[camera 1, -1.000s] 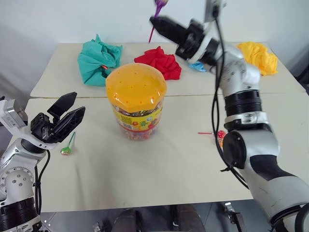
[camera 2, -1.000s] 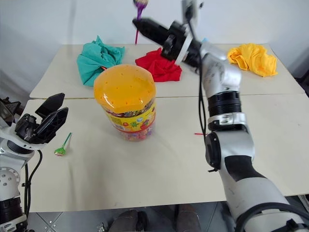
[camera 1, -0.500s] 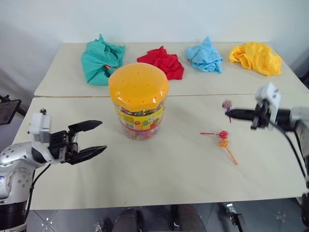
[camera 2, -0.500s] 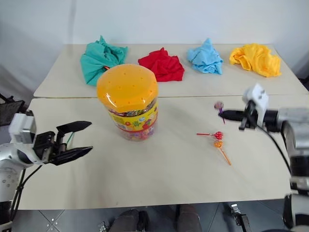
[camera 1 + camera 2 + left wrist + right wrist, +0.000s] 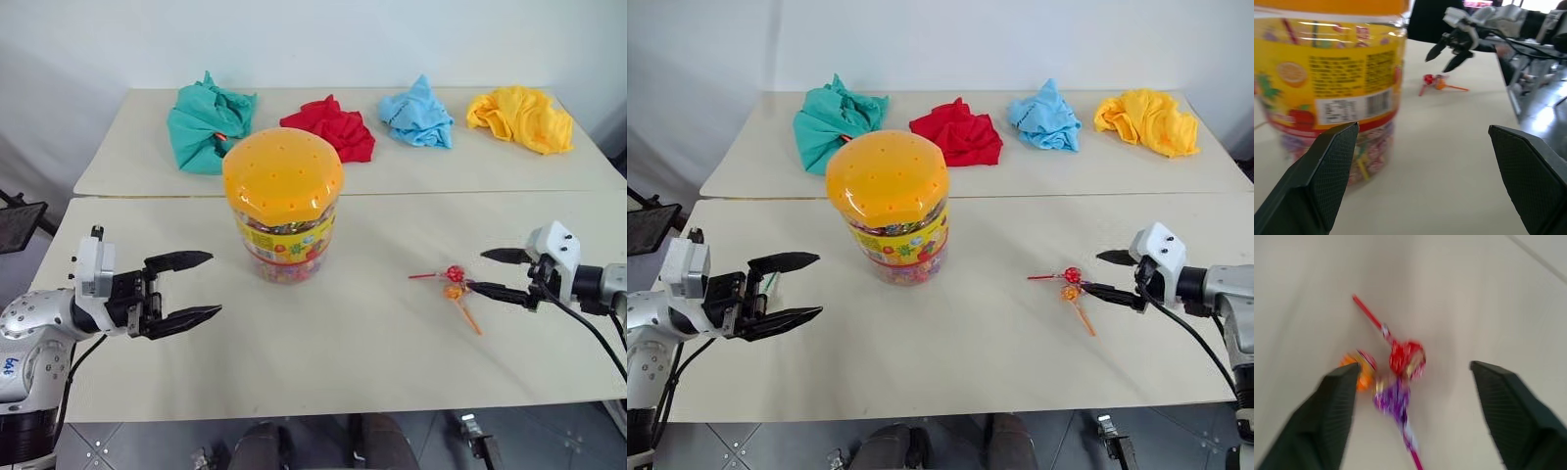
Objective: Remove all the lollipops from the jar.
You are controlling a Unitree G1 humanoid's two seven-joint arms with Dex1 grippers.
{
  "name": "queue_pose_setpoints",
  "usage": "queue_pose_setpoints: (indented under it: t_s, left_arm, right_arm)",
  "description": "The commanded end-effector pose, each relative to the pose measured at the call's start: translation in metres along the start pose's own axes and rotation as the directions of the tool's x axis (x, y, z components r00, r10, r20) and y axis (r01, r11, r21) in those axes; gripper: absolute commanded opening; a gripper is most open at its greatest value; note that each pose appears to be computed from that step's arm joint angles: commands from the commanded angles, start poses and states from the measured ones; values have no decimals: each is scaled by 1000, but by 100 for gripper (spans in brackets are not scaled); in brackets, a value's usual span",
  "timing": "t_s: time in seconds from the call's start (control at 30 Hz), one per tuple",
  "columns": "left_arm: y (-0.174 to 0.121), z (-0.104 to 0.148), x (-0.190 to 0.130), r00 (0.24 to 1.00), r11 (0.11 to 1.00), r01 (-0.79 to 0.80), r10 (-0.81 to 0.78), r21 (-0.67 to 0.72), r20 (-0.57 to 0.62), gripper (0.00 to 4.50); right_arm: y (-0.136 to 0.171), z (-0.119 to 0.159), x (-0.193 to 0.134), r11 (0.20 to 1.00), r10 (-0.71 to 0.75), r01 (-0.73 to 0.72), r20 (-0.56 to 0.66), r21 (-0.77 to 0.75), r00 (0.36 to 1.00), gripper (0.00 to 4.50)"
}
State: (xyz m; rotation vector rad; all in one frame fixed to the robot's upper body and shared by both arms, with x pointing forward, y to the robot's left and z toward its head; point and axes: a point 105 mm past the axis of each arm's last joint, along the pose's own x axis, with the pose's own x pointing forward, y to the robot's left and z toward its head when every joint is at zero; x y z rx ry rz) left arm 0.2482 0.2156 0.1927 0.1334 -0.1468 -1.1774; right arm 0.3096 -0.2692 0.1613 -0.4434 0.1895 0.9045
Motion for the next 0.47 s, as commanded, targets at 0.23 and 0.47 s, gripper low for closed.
queue_pose_setpoints:
  t_s: [0.23,0.47]
  left_arm:
    - [30,-35,-39,882,904,-411,427,114,-199,450]
    - [30,-50,-41,802,827,-529,560,190,-206,450]
  right_arm:
    - [76,79,59,943,322,-249,424,-219,847,448]
    - [85,71,95,938,319,-218,421,-271,849,448]
